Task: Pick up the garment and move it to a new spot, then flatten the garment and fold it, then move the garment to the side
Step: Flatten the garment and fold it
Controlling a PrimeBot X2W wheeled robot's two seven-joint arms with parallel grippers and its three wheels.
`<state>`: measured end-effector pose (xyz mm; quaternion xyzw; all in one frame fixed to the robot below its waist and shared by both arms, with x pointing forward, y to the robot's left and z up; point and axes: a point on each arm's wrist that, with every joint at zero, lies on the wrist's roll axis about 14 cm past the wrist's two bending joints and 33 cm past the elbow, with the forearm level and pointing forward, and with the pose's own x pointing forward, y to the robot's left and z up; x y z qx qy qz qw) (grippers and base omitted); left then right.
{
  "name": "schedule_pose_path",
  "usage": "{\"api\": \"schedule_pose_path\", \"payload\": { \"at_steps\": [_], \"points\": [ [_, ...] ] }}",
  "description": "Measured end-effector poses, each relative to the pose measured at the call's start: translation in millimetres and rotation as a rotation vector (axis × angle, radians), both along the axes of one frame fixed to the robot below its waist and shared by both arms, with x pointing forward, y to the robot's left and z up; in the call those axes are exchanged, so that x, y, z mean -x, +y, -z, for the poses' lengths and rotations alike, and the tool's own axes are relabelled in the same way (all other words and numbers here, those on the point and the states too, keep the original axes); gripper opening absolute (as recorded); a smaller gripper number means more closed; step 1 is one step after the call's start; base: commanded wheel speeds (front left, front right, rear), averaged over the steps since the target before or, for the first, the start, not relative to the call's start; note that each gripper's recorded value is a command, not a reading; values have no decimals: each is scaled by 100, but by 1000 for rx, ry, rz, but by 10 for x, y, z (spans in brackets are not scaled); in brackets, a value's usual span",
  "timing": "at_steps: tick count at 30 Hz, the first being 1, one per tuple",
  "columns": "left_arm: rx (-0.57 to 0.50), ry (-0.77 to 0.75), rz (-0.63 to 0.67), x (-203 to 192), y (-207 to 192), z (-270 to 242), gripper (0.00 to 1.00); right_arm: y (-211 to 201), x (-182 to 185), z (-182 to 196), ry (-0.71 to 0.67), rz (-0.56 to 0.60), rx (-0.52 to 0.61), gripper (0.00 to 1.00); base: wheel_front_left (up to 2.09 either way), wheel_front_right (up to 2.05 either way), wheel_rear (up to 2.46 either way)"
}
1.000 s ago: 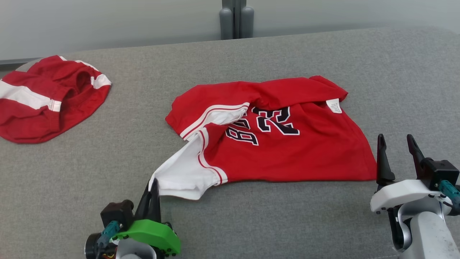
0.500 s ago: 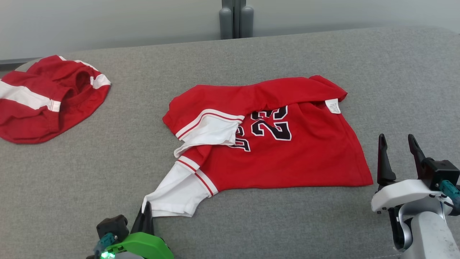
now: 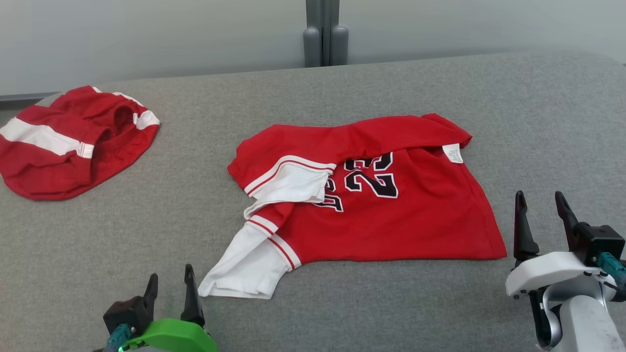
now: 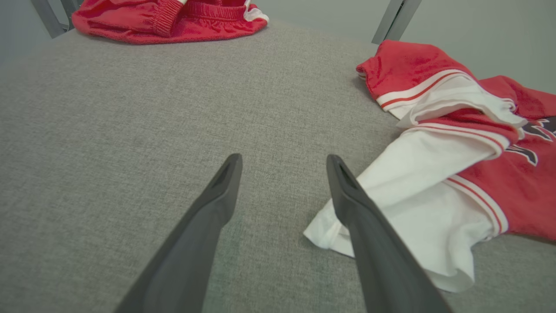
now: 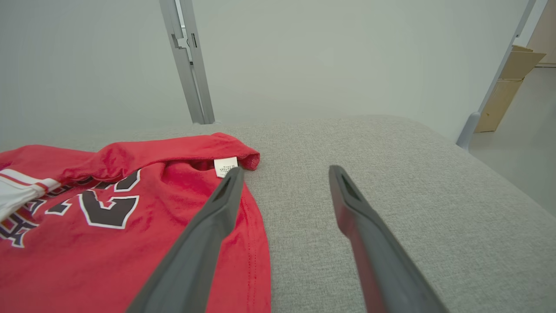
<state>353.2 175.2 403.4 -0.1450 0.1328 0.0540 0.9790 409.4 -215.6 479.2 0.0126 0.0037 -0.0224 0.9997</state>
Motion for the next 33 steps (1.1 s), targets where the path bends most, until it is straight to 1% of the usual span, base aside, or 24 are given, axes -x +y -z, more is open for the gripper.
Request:
{"api": "schedule_pose_path", "payload": {
  "at_steps": [5, 11, 15, 21, 33],
  "points": [
    [-20, -103, 43, -81, -92, -287, 100, 28, 52, -33, -8, -9, 1, 100, 0, 0, 0],
    [-38, -186, 101, -100, -253, -527, 100, 66, 135, -77, -19, -22, 2, 100, 0, 0, 0],
    [-38, -201, 118, -35, -309, -567, 100, 110, 204, -103, -27, -35, -5, 100, 0, 0, 0],
    [-35, -222, 106, 44, -284, -625, 100, 222, 292, -107, -30, -67, -22, 100, 0, 0, 0],
    [-36, -245, 85, 122, -228, -692, 100, 381, 299, -143, -41, -114, -29, 100, 0, 0, 0]
  ]
}}
